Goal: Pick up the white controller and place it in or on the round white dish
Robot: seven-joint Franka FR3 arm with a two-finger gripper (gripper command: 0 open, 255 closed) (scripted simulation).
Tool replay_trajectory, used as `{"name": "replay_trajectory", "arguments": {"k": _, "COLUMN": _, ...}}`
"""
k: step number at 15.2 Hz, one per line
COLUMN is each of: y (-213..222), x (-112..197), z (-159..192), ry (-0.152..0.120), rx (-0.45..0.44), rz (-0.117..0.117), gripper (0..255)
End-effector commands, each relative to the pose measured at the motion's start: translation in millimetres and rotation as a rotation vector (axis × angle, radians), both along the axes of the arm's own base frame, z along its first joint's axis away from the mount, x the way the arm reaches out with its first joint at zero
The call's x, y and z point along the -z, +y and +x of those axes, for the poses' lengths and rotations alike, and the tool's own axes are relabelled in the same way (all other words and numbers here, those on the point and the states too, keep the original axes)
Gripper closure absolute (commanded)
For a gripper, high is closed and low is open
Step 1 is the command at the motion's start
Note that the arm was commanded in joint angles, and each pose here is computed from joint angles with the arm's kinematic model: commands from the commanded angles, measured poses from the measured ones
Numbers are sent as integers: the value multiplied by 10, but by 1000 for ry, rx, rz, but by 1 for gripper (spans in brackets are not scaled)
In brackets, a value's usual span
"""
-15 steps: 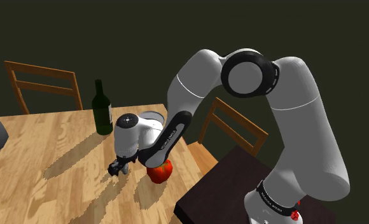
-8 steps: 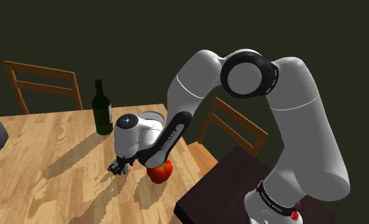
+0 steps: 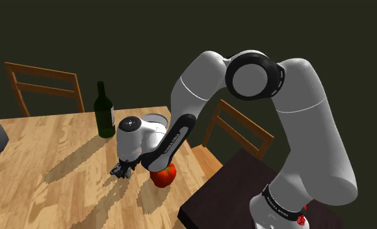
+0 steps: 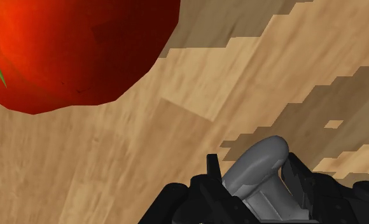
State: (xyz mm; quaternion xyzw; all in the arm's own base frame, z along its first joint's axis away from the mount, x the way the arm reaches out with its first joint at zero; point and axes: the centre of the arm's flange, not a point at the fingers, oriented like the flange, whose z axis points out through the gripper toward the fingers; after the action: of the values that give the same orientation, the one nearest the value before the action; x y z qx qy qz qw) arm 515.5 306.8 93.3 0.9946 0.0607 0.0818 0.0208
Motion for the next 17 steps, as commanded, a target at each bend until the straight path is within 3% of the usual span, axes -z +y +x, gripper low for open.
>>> {"name": "replay_trajectory", "arguments": {"k": 1, "y": 0, "x": 2, "z": 0, "ry": 0, "rx": 0, "rz": 0, "gripper": 255}}
{"name": "replay_trajectory", "arguments": {"k": 17, "y": 0, "x": -801, "z": 0, "ry": 0, "rx": 0, "rz": 0, "gripper": 255}}
